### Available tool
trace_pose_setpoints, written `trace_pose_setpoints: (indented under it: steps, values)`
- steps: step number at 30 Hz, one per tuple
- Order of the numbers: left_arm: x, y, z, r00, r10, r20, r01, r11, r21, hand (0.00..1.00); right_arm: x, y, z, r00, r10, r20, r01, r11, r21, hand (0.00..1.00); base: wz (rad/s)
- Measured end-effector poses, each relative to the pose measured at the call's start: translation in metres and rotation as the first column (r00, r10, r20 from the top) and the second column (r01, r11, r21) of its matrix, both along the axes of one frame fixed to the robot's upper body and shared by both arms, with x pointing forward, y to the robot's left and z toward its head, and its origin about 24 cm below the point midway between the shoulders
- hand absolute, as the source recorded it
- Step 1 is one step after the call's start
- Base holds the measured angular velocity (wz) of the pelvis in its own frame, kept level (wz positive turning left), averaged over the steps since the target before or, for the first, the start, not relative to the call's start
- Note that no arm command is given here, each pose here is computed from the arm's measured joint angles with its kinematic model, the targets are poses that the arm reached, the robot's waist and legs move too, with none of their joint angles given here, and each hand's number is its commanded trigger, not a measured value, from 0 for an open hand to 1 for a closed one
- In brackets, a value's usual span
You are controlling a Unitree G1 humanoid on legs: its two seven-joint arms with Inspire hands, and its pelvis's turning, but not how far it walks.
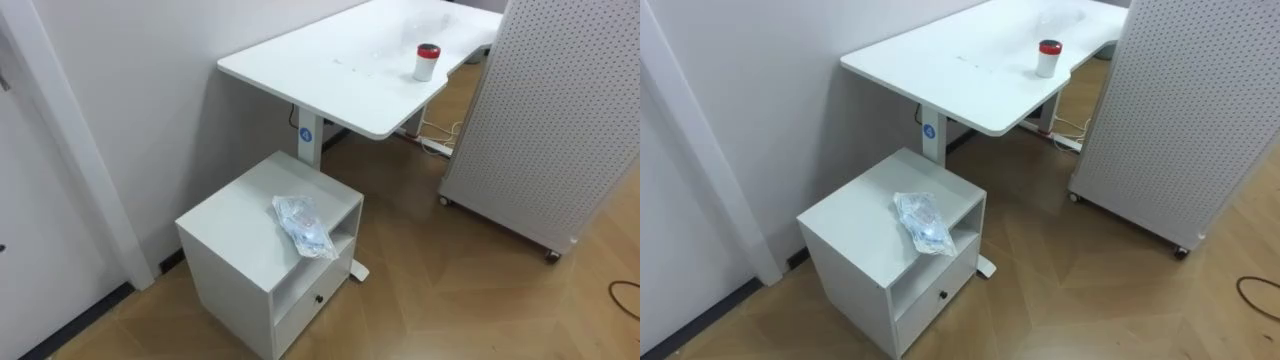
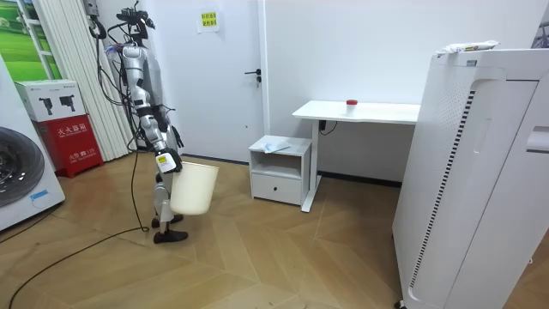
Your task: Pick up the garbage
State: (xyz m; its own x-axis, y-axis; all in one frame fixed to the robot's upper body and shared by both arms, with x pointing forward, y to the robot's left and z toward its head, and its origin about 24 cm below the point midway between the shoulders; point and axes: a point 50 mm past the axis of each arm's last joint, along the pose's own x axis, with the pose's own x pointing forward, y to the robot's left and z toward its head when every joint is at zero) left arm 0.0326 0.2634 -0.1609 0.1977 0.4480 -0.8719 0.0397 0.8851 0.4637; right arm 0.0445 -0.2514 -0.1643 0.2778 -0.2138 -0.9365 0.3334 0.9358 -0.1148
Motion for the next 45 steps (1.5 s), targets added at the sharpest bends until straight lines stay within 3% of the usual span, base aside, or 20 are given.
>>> trace_pose_setpoints:
  steps: [17, 25, 40, 45]
  values:
    - [-0.003, 0.0, 0.0, 1.0, 0.002, 0.004, -0.002, 1.0, -0.003, 0.0, 0.002, 0.001, 0.0, 1.0, 0.017, -0.001, -0.017, 1.0, -0.003, 1.0, 0.0]
    - [-0.029, -0.001, -0.002, 0.996, 0.028, -0.088, -0.028, 1.0, -0.005, 0.0, 0.0, 0.001, -0.001, 1.0, 0.018, -0.013, -0.018, 1.0, 0.001, 1.0, 0.07]
    - [-0.022, 0.0, -0.003, 0.994, -0.004, -0.108, -0.002, 0.998, -0.055, 0.0, 0.008, 0.0, 0.0, 1.0, 0.031, -0.005, -0.031, 0.999, 0.014, 1.0, 0.16]
    - [-0.036, -0.003, -0.004, 0.988, -0.011, -0.154, 0.002, 0.998, -0.061, 0.0, 0.005, -0.007, 0.002, 1.0, 0.016, -0.014, -0.016, 1.0, -0.007, 1.0, 0.04]
